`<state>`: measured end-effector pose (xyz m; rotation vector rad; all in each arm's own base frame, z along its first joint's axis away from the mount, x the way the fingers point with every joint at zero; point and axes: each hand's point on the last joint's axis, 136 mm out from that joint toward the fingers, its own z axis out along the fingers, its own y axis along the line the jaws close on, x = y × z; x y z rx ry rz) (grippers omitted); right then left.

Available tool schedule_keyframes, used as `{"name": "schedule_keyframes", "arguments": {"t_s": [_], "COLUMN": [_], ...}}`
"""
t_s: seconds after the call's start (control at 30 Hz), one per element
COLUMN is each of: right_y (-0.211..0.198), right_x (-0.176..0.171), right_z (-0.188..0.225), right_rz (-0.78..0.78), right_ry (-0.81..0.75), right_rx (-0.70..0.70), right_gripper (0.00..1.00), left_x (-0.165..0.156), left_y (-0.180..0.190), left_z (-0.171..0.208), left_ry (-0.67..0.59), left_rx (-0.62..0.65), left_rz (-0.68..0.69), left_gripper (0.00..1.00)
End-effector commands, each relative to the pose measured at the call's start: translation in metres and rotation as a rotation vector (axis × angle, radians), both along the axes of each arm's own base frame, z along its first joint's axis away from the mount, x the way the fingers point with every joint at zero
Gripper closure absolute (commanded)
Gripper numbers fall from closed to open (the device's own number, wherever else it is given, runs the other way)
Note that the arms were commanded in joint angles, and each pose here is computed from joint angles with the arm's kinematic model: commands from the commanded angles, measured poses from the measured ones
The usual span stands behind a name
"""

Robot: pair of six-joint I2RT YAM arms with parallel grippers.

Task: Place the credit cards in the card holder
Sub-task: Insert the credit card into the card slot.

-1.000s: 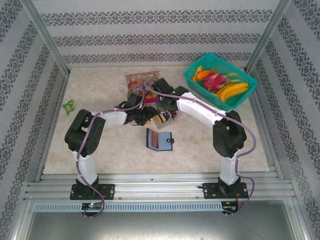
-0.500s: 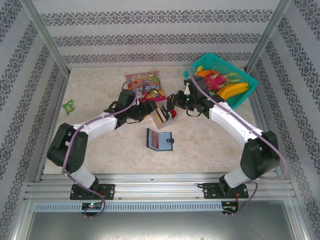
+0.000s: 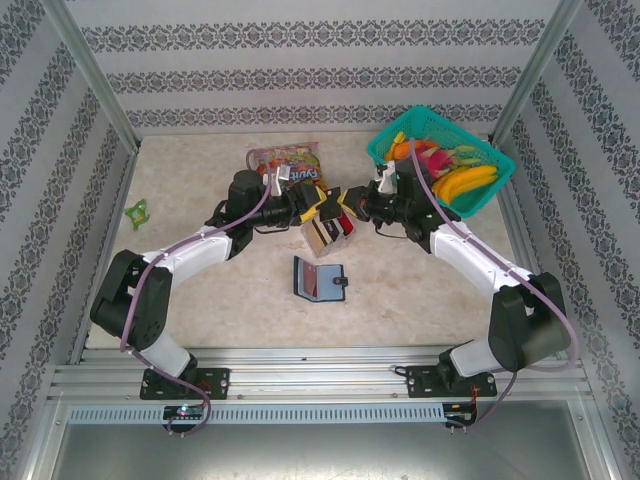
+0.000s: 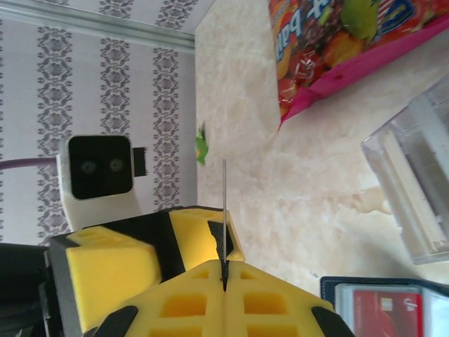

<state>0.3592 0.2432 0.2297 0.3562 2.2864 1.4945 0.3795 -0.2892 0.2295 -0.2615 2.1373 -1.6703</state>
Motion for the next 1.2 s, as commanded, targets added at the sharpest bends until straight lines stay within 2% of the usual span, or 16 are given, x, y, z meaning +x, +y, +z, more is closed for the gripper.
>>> {"name": "schedule_keyframes", "arguments": {"t_s": [0.0, 0.33, 0.47, 0.57, 0.6, 0.67, 0.8, 1.0, 1.17], "right_y": [0.002, 0.003, -0.004, -0.012, -0.015, -0.024, -0.039, -0.040, -0.018], "right_x": [-0.002, 0.001, 0.002, -0.001, -0.004, -0.013, -0.037, -0.075, -0.092], "right_z": [0.017, 0.005, -0.005, -0.020, -0.027, -0.045, -0.080, -0.120, -0.131], "right_rz": [0.026, 0.031, 0.014, 0.004, 0.004, -0.009, -0.030, -0.016, 0.032], "right_ry": [-0.030, 0.002, 0.016, 0.038, 0.050, 0.067, 0.094, 0.122, 0.114], "right_rx": [0.069, 0.065, 0.019, -0.064, -0.102, -0.182, -0.340, -0.436, -0.446], "right_gripper": [1.00, 1.00, 1.00, 0.85, 0.83, 0.78, 0.78, 0.93, 0.99], "left_x": [0.001, -0.002, -0.002, -0.003, -0.006, -0.014, -0.046, -0.094, -0.115], "left_y": [-0.002, 0.000, 0.003, 0.010, 0.011, 0.016, 0.012, -0.001, 0.007], "left_z": [0.020, 0.026, 0.028, 0.023, 0.021, 0.010, -0.024, -0.087, -0.130], "left_ry": [-0.045, -0.042, -0.014, 0.043, 0.045, 0.047, 0.069, 0.112, 0.140], "left_rx": [-0.056, -0.063, -0.082, -0.095, -0.086, -0.007, 0.210, 0.497, 0.627], "left_rz": [-0.016, -0.010, 0.013, 0.065, 0.070, 0.062, 0.026, -0.022, -0.019], "left_gripper": [0.59, 0.83, 0.92, 0.98, 1.00, 1.00, 1.00, 1.00, 1.00]}}
